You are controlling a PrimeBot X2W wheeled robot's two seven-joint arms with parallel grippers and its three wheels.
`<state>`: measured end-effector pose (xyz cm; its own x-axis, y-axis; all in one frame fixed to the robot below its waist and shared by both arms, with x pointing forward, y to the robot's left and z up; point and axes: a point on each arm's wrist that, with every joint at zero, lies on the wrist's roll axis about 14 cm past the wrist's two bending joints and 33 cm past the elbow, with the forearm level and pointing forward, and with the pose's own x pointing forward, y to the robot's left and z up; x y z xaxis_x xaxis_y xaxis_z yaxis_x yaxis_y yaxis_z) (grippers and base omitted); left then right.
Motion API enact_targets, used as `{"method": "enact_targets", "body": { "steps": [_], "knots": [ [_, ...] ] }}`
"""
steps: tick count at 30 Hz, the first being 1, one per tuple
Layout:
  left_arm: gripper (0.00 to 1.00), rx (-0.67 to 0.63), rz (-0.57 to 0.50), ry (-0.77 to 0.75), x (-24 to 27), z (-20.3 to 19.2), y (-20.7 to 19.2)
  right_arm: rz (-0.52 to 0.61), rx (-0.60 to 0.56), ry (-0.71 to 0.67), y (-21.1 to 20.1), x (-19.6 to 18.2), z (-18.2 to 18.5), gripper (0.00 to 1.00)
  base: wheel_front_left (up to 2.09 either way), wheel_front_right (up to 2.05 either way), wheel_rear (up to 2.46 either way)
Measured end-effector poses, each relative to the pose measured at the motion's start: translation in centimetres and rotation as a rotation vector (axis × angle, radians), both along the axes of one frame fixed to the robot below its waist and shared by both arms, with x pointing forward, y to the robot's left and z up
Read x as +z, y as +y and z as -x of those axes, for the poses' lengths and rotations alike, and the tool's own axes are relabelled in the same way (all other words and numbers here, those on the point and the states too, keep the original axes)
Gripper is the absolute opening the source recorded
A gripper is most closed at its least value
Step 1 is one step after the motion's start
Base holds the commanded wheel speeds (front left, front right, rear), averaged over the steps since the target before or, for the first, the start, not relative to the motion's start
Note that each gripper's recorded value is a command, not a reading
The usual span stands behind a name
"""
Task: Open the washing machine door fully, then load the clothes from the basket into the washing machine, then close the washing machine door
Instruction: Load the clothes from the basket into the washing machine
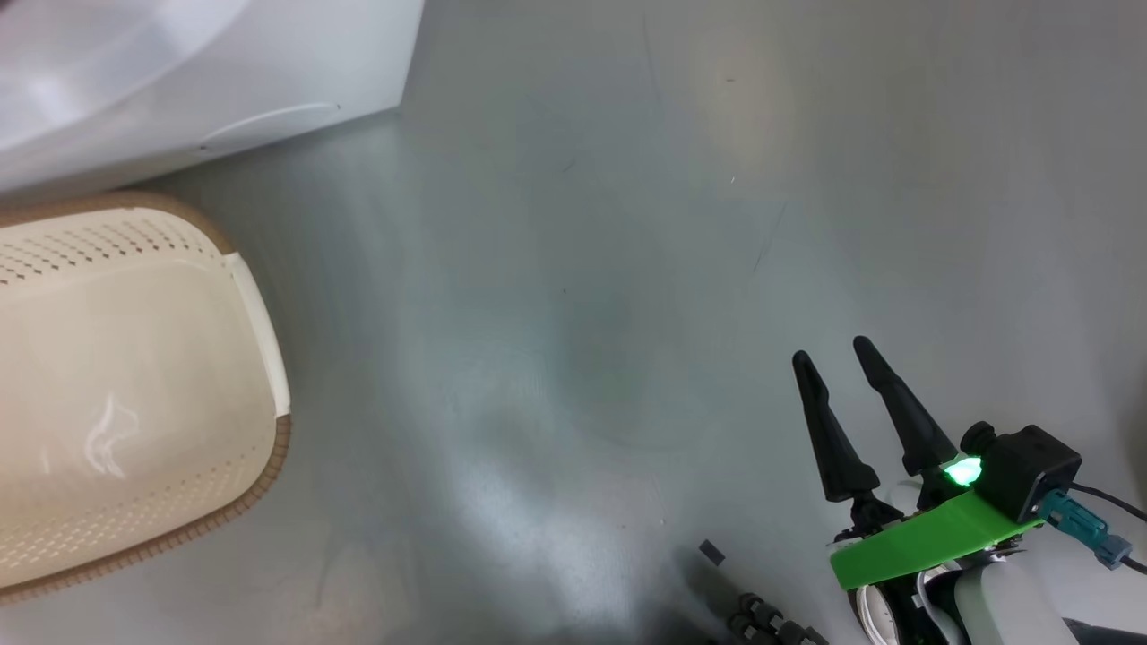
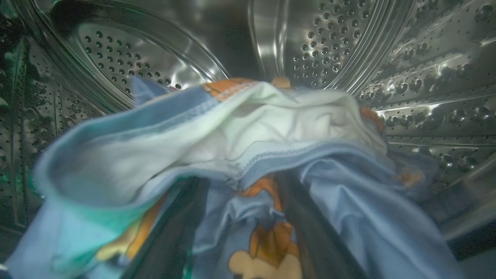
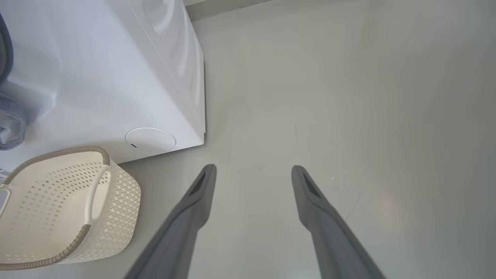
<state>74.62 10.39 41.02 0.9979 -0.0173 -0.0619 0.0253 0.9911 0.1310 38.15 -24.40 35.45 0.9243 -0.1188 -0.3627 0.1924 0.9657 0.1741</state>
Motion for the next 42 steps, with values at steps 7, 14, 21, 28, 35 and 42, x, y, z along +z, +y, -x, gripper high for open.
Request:
{"method": "enact_targets", "body": {
  "steps": [7,14,21,28,35,42],
  "knots": [
    [1.0,-0.015,-0.002,0.036,0.2,0.9,-1.2,0.001,-0.006,-0.023,-0.2,0.8,-0.1,1.0,0.0,0.0,0.0],
    [1.0,-0.012,0.001,0.05,1.4,1.9,-1.5,-0.01,0.005,-0.061,0.2,1.8,-0.6,1.0,0.0,0.0,0.0],
    [1.0,-0.019,0.034,0.023,3.5,3.1,-2.2,-0.021,0.016,-0.093,0.6,2.6,-1.0,1.0,0.0,0.0,0.0],
    [1.0,-0.035,0.039,0.014,4.2,5.2,-2.2,-0.029,0.047,-0.127,1.5,3.4,-1.8,1.0,0.0,0.0,0.0],
    [1.0,-0.048,0.062,0.006,4.6,7.9,-2.6,-0.03,0.077,-0.145,2.1,4.0,-1.9,1.0,0.0,0.0,0.0],
    [1.0,-0.034,0.089,-0.004,5.0,10.6,-1.5,-0.02,0.125,-0.184,3.0,5.0,-2.9,1.0,0.0,0.0,0.0]
  ]
}}
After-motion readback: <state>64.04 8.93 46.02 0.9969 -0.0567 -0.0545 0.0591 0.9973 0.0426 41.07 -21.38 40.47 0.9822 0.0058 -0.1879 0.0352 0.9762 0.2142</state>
